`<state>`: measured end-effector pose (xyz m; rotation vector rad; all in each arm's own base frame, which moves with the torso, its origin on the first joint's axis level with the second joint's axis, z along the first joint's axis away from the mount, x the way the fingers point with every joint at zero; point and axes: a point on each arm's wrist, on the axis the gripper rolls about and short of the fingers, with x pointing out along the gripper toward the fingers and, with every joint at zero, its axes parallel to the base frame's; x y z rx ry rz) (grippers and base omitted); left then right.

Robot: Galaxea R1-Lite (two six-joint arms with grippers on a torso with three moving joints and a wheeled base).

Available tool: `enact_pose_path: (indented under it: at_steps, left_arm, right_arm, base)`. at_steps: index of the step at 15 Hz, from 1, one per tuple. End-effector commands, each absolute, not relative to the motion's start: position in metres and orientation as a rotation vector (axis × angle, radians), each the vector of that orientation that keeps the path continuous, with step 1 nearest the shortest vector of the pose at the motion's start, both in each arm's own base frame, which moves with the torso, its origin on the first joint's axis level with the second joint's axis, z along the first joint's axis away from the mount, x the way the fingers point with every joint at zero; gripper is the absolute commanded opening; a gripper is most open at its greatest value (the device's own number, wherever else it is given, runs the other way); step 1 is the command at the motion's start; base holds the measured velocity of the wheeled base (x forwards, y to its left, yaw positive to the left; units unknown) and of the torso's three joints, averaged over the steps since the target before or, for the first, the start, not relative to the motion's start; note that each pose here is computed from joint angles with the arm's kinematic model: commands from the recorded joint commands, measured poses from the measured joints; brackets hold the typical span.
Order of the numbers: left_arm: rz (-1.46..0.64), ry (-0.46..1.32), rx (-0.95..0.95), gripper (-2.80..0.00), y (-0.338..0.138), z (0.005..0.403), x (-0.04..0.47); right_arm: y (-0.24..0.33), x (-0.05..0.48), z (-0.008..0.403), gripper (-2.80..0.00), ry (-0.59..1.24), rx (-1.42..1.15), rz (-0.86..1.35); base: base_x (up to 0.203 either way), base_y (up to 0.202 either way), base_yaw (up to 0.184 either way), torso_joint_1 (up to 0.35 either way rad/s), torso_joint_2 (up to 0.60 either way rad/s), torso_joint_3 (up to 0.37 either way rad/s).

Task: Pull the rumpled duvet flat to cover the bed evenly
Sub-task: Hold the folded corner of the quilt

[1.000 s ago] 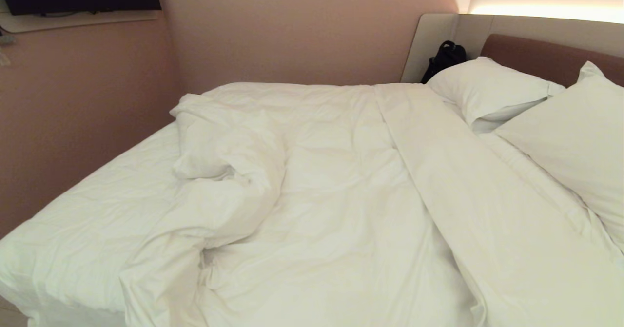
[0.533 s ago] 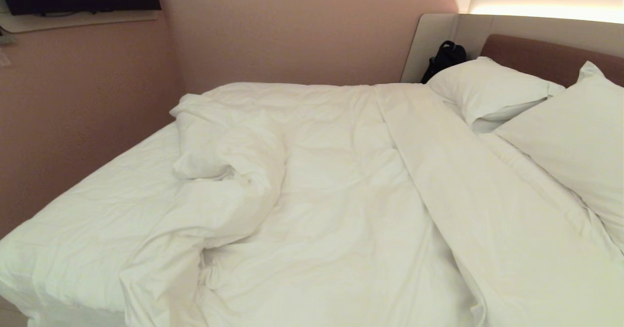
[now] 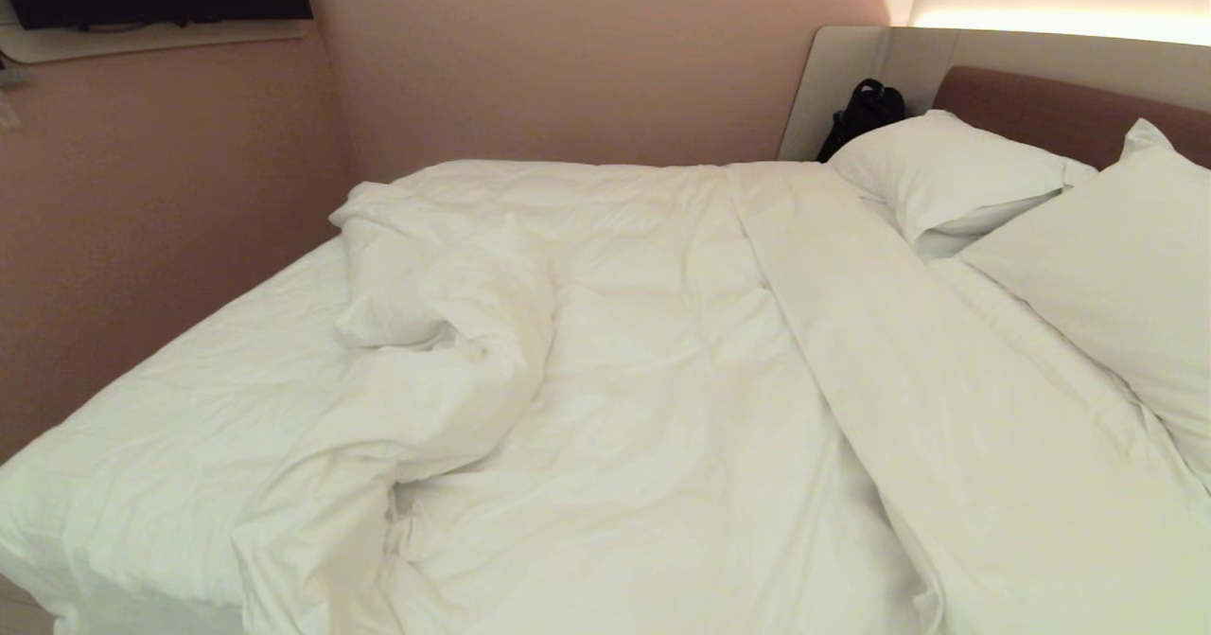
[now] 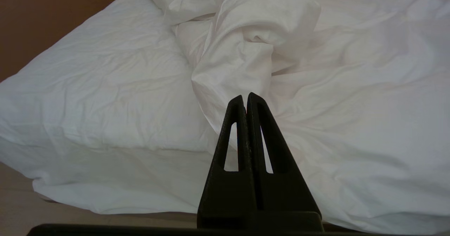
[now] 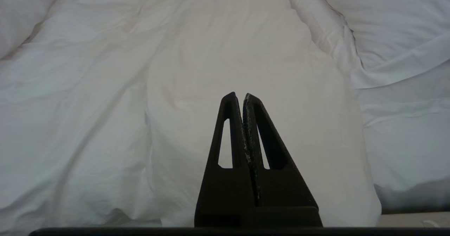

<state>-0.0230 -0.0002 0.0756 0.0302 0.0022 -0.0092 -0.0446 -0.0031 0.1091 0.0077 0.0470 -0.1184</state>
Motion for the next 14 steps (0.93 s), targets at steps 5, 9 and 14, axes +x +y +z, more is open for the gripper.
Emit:
enact_pose_path:
  at_steps: [5,9,14]
  left_arm:
    - [-0.009,0.003,0.031,-2.8,0.0,0.075,-0.023]
    - [-0.009,0.003,0.031,-2.8,0.0,0.075,-0.023]
    - [-0.009,0.003,0.031,-2.8,0.0,0.075,-0.023]
  right_arm:
    - [-0.003,-0.031,0.088,-2.8,0.051,-0.007,-0.106]
    - [-0.002,-0.03,0.086,-2.8,0.048,-0.019,-0.093]
    - [0.0,-0.027,0.077,-2.8,0.082,-0.067,0.01]
  base:
    - [0.0,0.0,0.0,0.0,0.0,0.0]
    - [0.0,0.0,0.0,0.0,0.0,0.0]
    - [0.0,0.0,0.0,0.0,0.0,0.0]
